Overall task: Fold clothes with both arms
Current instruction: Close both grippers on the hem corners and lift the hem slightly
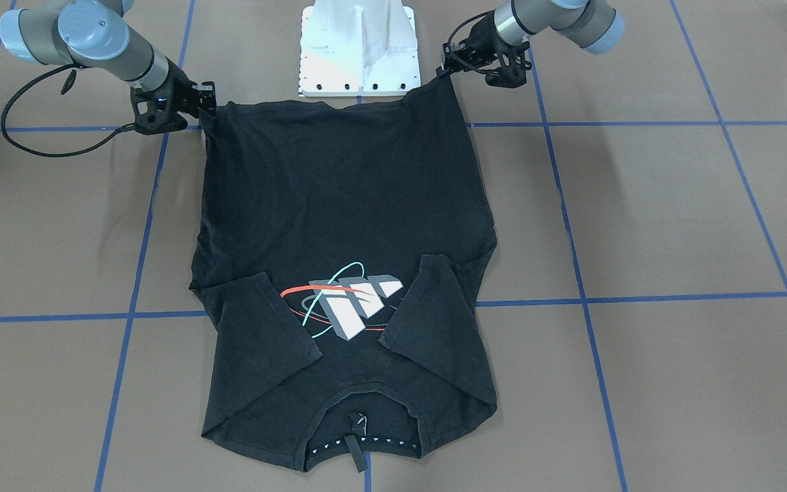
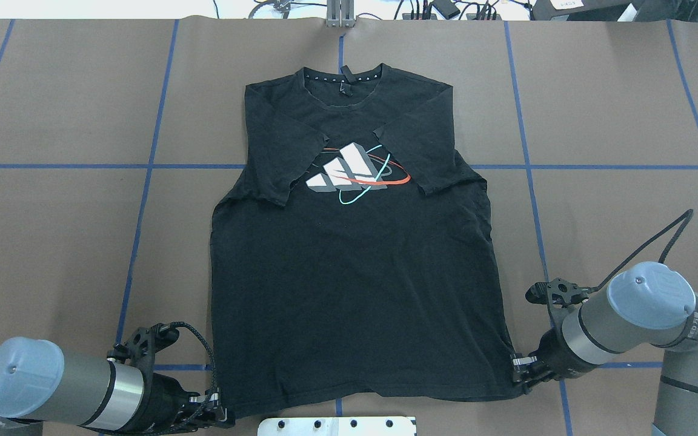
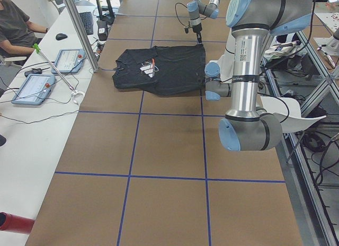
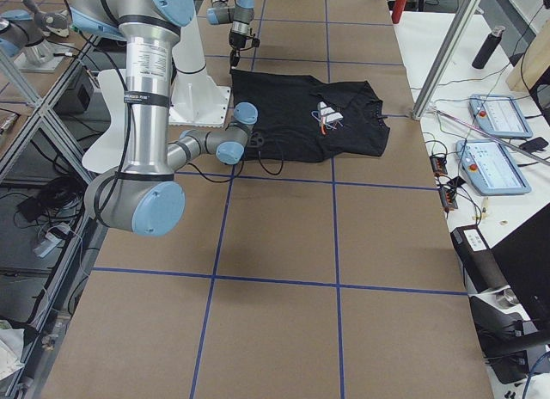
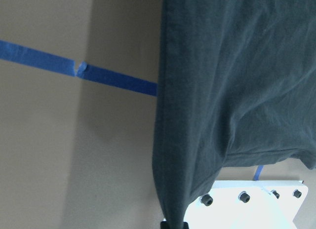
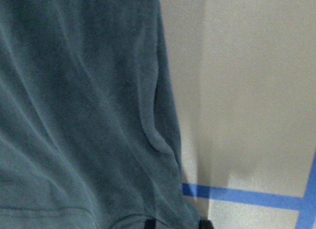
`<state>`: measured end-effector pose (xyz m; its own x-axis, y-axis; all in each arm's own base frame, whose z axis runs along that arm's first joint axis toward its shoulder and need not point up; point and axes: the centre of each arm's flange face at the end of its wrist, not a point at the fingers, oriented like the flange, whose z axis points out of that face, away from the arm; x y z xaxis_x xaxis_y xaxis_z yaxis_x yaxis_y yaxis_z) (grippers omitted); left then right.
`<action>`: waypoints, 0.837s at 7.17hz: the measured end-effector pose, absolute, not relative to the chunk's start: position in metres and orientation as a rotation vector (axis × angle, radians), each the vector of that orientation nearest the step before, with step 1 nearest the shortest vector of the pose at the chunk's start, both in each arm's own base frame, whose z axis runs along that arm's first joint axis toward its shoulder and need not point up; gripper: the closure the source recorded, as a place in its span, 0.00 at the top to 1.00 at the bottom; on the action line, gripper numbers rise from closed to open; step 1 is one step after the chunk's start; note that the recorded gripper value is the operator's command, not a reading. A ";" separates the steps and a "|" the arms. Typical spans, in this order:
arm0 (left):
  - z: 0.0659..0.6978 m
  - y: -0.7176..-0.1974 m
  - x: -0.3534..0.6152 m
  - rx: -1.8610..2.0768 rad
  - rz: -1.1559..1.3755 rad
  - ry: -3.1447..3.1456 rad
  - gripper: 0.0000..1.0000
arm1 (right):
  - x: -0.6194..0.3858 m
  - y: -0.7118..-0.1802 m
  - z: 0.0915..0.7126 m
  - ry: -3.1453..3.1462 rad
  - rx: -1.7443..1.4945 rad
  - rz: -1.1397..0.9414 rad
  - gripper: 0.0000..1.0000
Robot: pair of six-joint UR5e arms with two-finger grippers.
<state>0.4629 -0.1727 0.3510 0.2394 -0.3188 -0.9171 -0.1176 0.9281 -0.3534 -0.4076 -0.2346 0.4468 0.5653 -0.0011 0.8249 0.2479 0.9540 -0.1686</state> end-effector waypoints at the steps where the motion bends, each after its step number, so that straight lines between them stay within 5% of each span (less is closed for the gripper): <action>1: 0.350 -0.173 0.462 -0.386 -0.142 1.334 0.00 | -0.409 -0.233 0.446 -0.963 -0.281 -0.154 0.00; 6: 0.320 -0.201 0.430 -0.382 -0.155 1.362 0.00 | -0.372 -0.262 0.424 -1.035 -0.261 -0.137 0.00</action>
<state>0.4302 -0.2007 0.3205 0.2084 -0.3268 -0.9218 -0.1117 0.9284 -0.3544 -0.3722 -0.2618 0.4236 0.5059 0.0105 0.8626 0.2341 0.9607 -0.1490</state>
